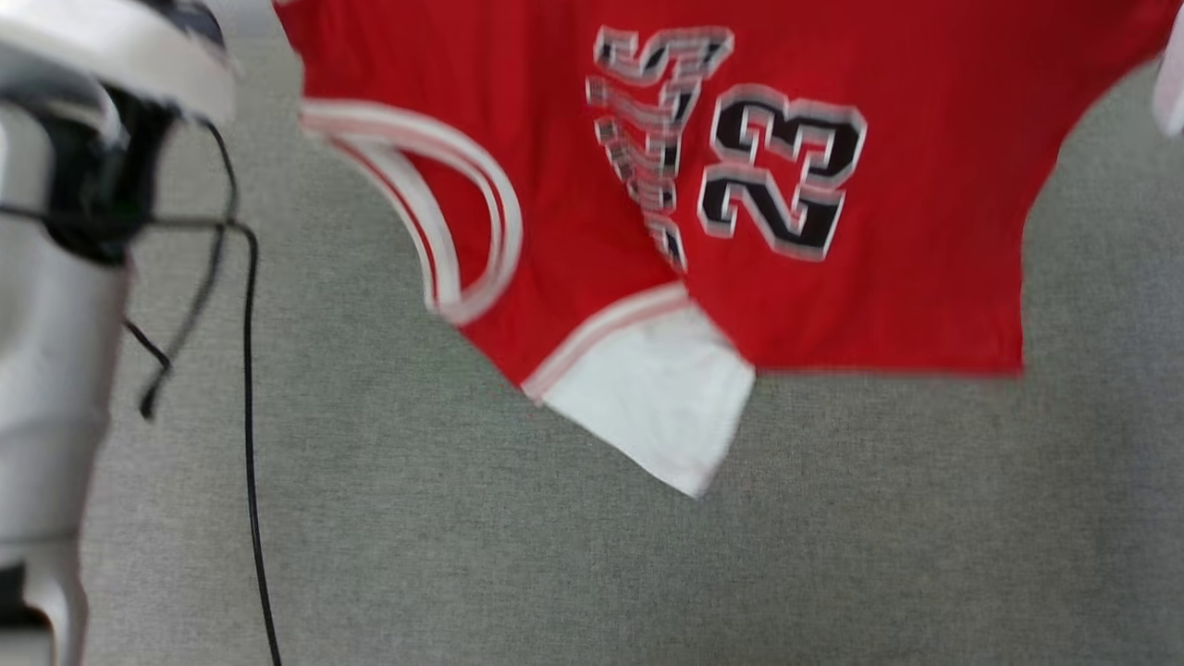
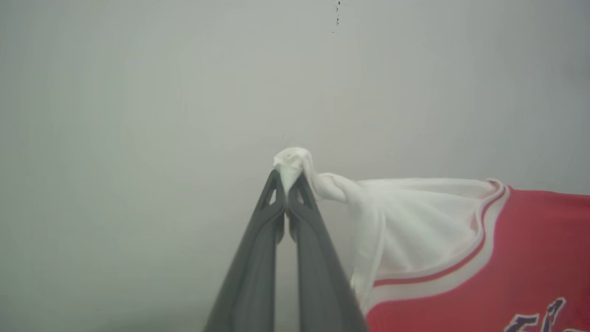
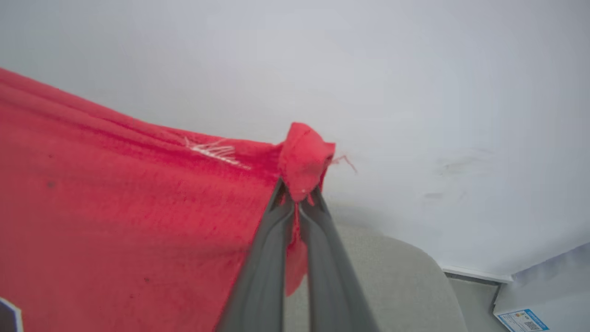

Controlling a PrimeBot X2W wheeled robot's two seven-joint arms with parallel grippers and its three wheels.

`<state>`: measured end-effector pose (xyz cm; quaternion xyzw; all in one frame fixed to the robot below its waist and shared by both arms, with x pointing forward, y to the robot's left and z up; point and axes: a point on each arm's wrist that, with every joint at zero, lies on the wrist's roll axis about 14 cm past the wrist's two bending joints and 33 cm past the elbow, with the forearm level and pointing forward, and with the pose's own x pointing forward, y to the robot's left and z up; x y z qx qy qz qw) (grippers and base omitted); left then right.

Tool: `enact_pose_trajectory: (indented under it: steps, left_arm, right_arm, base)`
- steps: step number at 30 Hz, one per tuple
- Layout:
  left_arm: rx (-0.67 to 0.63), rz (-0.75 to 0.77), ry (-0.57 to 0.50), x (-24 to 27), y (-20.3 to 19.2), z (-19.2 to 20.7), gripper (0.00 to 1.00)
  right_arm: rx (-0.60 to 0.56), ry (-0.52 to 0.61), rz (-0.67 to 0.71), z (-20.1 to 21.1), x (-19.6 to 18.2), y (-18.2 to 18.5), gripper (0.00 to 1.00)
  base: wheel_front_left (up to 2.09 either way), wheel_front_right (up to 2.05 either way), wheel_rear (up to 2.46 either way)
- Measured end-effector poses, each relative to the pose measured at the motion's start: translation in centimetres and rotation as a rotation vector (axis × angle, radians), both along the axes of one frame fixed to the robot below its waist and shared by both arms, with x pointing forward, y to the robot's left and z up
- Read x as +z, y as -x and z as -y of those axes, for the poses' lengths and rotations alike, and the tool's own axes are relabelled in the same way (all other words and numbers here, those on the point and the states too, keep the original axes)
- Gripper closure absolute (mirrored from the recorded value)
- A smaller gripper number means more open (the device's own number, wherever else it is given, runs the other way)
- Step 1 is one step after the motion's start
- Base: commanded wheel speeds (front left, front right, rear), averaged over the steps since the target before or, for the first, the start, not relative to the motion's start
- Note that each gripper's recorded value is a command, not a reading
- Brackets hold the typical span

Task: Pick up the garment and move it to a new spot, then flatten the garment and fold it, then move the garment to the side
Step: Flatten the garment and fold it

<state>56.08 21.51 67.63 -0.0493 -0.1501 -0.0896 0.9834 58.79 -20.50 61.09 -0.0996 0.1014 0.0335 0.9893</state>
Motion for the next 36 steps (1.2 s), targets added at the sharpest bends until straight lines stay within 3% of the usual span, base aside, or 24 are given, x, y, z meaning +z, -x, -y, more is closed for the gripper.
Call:
enact_pose_trajectory:
  steps: [10, 17, 27, 36]
  left_arm:
    - [0.073, 0.172, -0.067, 8.0, -6.2, -1.9, 1.0]
    - [0.105, 0.199, -0.037, 8.5, -10.2, -3.4, 1.0]
    - [0.13, 0.032, 0.017, -1.8, -14.7, -4.7, 1.0]
    - [0.125, -0.147, 0.085, -11.6, -15.4, -4.9, 1.0]
  right_arm:
    - [-0.059, 0.036, 0.278, 0.4, 7.9, -4.6, 1.0]
    - [-0.056, 0.054, 0.389, -0.4, 9.8, -8.2, 1.0]
    - [-0.047, -0.011, 0.277, -1.8, 0.4, -13.0, 1.0]
    - [-0.041, -0.079, 0.142, -2.9, -7.9, -14.8, 1.0]
  base:
    - [0.0, 0.0, 0.0]
    - [0.0, 0.0, 0.0]
    - [0.0, 0.0, 0.0]
    - [0.0, 0.0, 0.0]
